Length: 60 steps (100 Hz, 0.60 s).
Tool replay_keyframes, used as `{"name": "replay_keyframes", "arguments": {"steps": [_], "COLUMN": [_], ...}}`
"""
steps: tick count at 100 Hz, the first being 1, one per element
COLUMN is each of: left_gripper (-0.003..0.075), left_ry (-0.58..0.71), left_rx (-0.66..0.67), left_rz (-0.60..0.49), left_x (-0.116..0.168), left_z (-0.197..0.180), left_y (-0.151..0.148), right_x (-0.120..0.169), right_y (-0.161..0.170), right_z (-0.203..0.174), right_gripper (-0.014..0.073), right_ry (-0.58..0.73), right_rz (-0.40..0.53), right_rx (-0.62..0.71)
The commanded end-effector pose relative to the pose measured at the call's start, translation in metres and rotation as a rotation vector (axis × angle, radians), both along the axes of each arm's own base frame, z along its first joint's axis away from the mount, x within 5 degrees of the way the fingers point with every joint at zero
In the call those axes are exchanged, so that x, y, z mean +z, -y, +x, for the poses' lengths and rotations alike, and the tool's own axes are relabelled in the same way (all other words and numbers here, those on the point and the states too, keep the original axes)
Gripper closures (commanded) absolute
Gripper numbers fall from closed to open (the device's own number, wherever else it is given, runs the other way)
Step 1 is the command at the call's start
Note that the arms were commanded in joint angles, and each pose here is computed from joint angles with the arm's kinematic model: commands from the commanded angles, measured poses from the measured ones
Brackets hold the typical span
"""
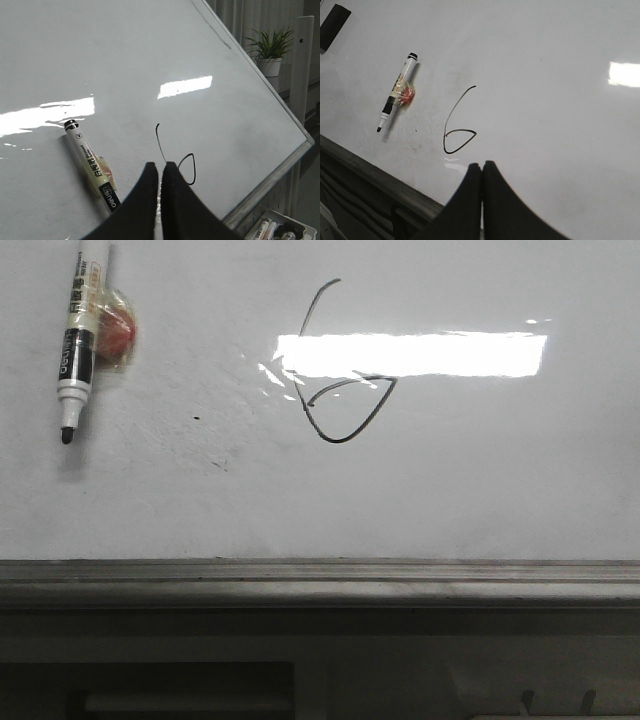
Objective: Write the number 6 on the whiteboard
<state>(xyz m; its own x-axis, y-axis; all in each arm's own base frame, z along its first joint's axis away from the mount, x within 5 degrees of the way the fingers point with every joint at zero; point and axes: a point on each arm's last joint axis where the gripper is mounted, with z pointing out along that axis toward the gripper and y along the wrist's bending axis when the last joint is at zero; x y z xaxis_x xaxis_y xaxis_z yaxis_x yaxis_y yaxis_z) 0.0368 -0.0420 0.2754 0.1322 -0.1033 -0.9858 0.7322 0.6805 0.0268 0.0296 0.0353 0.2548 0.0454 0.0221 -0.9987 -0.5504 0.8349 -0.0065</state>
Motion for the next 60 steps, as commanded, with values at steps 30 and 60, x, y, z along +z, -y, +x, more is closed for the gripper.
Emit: {"name": "replay_keyframes", "arguments": {"steps": [30, 60], "left_gripper": [0.0740, 0.0740], "left_ry": [0.012, 0.014], "left_rx": [0.022, 0.033], "left_rz": [-0.034, -0.039], "left_x": [0.0098, 0.0102], "left_z": [0.0008, 0.0014], "left_y": [-0.0025, -0.0033], "right_x": [0.0117, 0.0117], "right_y": [0.0039, 0.0039], "right_z": [-0.0029, -0.0029], "right_gripper": [0.0660, 0.0659], "right_ry": [0.060, 0.060], "right_rz": [0.040, 0.040], "right_rx": [-0.033, -0.033]}}
